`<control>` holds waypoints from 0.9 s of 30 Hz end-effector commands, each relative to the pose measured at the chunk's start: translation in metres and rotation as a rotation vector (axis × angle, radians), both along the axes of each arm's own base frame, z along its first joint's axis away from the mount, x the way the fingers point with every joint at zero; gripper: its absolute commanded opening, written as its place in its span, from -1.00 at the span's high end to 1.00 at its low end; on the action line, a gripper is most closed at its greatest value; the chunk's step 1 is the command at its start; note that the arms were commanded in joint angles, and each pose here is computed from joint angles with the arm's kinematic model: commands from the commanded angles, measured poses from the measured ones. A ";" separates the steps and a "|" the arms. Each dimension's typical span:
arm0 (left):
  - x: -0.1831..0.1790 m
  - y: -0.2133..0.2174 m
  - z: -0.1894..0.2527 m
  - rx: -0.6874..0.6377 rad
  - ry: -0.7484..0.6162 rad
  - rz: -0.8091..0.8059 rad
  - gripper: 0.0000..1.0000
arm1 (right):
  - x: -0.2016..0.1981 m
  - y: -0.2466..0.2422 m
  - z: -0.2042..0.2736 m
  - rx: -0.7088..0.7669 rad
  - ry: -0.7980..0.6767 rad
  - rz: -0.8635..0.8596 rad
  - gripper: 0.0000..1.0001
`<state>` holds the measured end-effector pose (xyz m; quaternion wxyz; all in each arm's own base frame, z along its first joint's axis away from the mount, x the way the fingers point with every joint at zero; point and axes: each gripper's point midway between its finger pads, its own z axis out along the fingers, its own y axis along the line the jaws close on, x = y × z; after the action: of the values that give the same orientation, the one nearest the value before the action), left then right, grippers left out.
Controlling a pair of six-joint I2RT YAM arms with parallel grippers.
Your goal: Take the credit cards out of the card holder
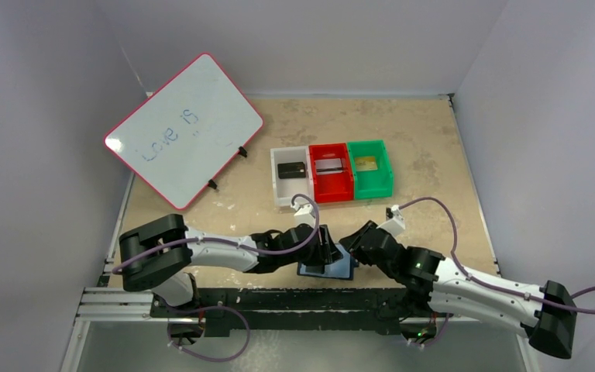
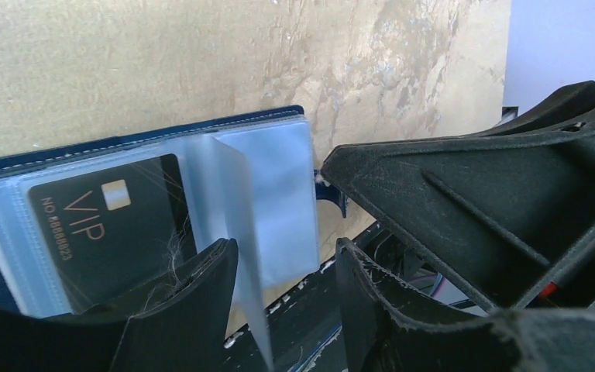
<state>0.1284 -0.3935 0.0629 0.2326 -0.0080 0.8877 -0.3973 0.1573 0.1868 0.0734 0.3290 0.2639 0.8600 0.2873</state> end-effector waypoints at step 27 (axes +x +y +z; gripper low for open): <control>0.003 -0.016 -0.005 0.085 -0.072 0.032 0.37 | 0.007 -0.005 0.020 0.020 -0.058 -0.026 0.31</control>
<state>0.1187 -0.4184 0.0333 0.2259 0.0113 0.9013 -0.3695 0.1561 0.1703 0.0783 0.3414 0.2814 0.8514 0.2818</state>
